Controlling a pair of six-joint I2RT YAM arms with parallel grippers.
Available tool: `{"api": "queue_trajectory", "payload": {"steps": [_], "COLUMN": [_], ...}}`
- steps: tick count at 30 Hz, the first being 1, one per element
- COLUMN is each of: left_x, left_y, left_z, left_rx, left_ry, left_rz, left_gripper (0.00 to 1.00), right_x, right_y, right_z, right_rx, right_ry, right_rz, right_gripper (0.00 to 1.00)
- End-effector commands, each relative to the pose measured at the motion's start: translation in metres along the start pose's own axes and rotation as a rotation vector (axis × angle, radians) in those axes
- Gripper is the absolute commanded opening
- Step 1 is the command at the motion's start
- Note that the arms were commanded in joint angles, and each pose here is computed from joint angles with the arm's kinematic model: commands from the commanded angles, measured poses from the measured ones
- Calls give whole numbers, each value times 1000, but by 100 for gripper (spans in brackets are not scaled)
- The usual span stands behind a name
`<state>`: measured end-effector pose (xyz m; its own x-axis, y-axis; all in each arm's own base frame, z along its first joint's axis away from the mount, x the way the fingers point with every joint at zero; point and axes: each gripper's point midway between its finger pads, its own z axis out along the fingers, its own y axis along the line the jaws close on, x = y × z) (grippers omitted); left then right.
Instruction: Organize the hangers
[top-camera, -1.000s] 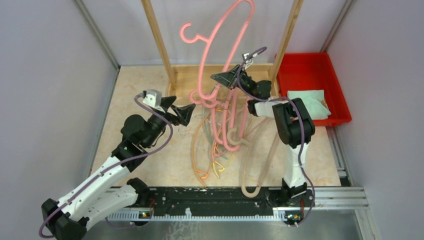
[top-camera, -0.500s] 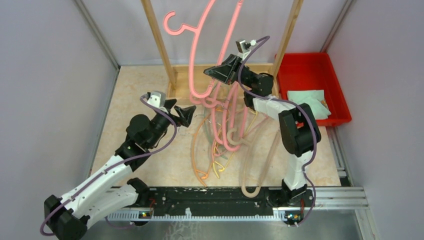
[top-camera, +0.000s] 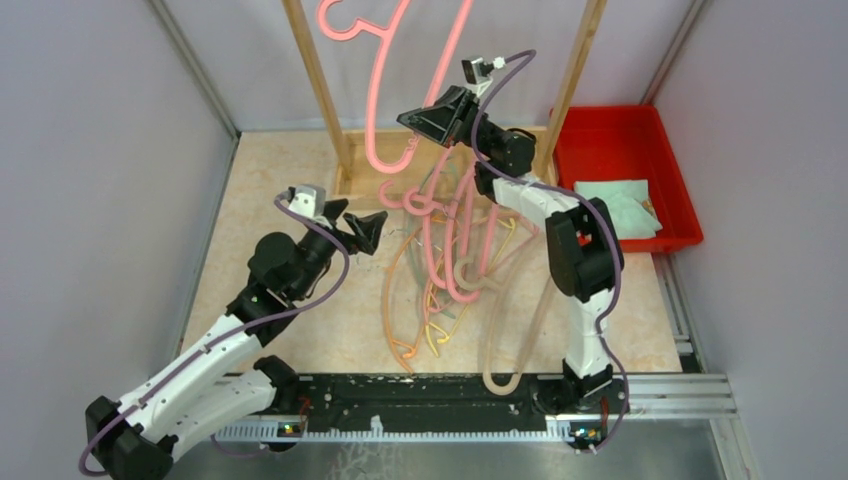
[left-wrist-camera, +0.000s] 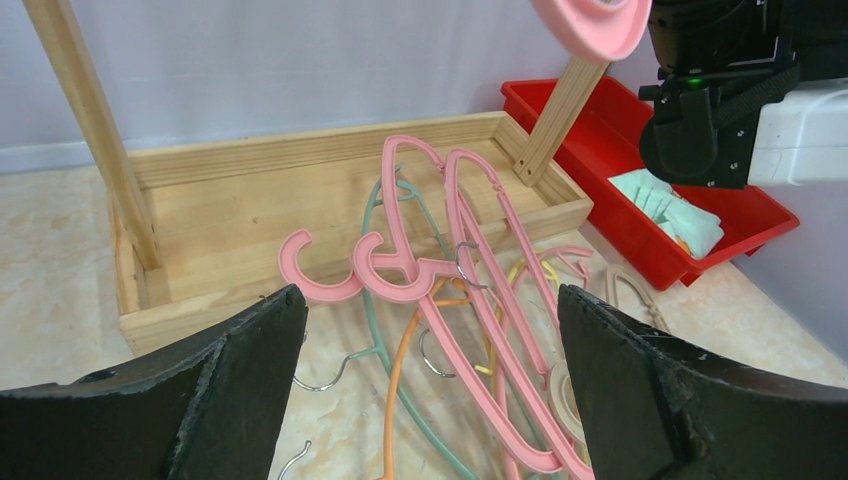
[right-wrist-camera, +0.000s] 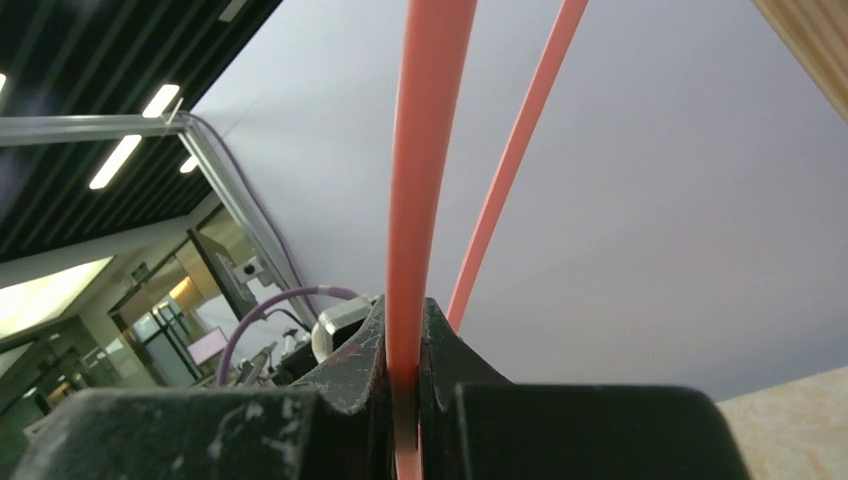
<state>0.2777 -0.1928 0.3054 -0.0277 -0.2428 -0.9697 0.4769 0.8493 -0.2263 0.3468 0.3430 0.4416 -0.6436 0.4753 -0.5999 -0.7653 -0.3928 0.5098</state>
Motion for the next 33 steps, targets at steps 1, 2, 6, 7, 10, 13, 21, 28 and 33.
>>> {"api": "queue_trajectory", "payload": {"steps": [1,2,6,7,10,13,21,28,33], "left_x": [1,2,3,3,4,0,-42,-84,-82], "left_y": [3,4,4,4,5,1,-29,-48,-41], "left_z": [-3,-3,-1,-1,0,4,18,6,15], "left_rx": [-14,-16,-20,-18,-25,-5,139,260,226], "left_ry": [-3,-2,-1,1,-2,-23,-191,-303,-313], "left_rz": [6,6,6,6,0,-2,-56,-111,-109], "left_gripper": [99,100,100,100,100,100,100,100,100], "right_x": [-5,-4,-6,-7,-6,-1,18,14,20], "right_y": [76,78,84,85,89,82,65,51,55], "right_z": [18,18,19,19,20,17,0,-18,-19], "right_rx": [-249,-252,-260,-263,-267,-245,-167,-105,-106], "right_ry": [7,13,1,0,7,11,49,48,84], "right_rz": [-203,-200,-176,-170,-142,-104,-42,-50,-62], "right_gripper": [0,0,0,0,0,0,0,0,0]}}
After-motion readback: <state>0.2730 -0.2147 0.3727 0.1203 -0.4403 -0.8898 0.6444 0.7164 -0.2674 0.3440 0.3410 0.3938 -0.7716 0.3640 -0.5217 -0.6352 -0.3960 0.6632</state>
